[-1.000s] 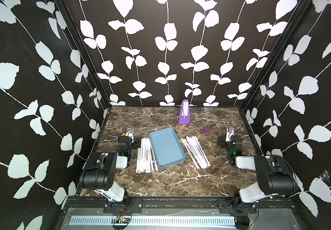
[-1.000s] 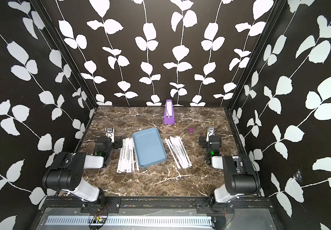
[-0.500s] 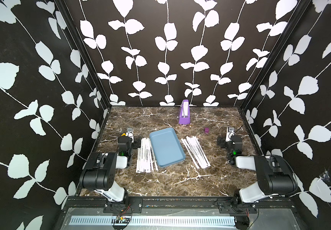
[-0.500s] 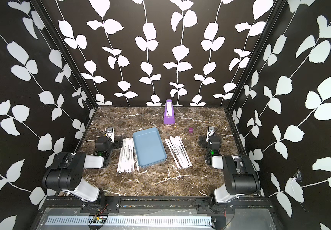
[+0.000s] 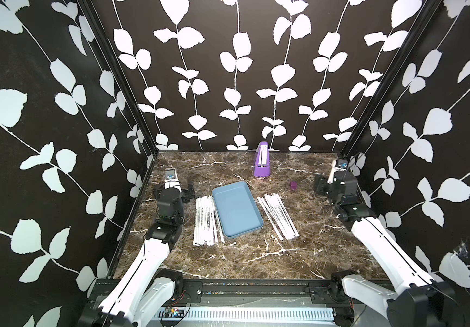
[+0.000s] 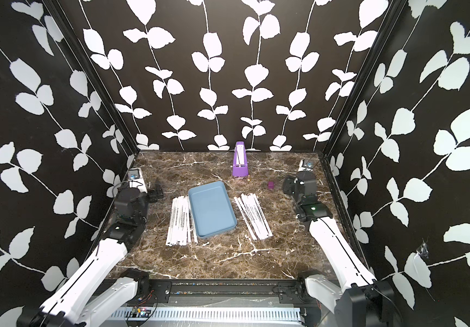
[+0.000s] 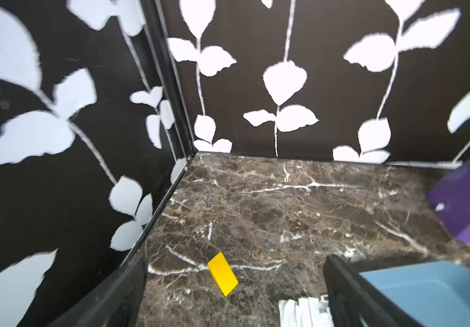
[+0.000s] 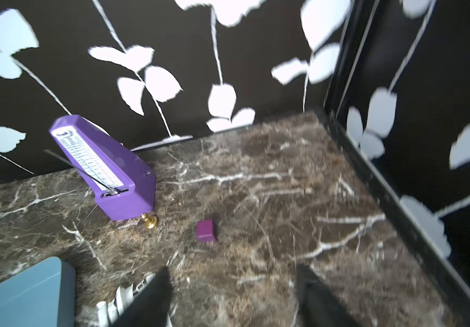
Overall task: Put the straws into the storage box
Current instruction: Pick up the straw from the center of the board.
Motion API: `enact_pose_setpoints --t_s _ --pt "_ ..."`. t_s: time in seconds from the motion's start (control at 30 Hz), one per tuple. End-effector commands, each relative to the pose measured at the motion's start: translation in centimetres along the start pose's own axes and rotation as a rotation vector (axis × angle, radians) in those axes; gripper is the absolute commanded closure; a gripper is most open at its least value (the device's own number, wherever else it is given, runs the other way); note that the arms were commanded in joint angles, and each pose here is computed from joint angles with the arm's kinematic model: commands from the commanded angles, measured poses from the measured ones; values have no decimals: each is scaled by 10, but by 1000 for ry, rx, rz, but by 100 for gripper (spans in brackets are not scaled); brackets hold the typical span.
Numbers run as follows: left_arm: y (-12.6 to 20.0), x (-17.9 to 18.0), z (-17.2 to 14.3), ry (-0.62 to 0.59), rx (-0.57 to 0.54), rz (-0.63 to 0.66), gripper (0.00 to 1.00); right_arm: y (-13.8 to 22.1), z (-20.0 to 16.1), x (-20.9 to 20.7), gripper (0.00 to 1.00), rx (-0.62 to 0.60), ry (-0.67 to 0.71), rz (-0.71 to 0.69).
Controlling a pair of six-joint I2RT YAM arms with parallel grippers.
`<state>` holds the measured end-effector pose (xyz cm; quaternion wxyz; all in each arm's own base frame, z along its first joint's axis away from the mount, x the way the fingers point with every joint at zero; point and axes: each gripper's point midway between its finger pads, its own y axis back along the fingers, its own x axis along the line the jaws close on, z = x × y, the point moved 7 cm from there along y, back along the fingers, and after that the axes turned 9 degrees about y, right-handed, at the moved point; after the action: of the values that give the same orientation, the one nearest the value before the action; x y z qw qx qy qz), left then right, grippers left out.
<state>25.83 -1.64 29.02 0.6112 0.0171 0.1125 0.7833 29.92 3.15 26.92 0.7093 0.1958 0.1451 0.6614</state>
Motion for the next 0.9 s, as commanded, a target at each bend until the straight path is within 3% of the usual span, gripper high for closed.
enact_pose_setpoints --t_s 0.0,0.07,0.13,0.3,0.4,0.57,0.87 --pt "22 17 -5 86 174 103 1 19 -34 16 47 245 -64 73" --pt "31 19 5 90 159 91 1 28 -51 26 46 354 23 76" --pt "38 13 10 54 160 -5 2 35 -68 35 47 457 100 85" --pt "43 -8 -8 129 414 -159 20 41 -103 78 57 594 291 206" --pt "45 -27 -41 178 552 -239 20 28 -116 103 66 667 383 268" --pt "54 -52 -77 105 644 -244 15 8 -125 141 72 717 444 356" --pt "47 -69 -92 105 741 -258 14 -25 -145 178 74 754 491 395"
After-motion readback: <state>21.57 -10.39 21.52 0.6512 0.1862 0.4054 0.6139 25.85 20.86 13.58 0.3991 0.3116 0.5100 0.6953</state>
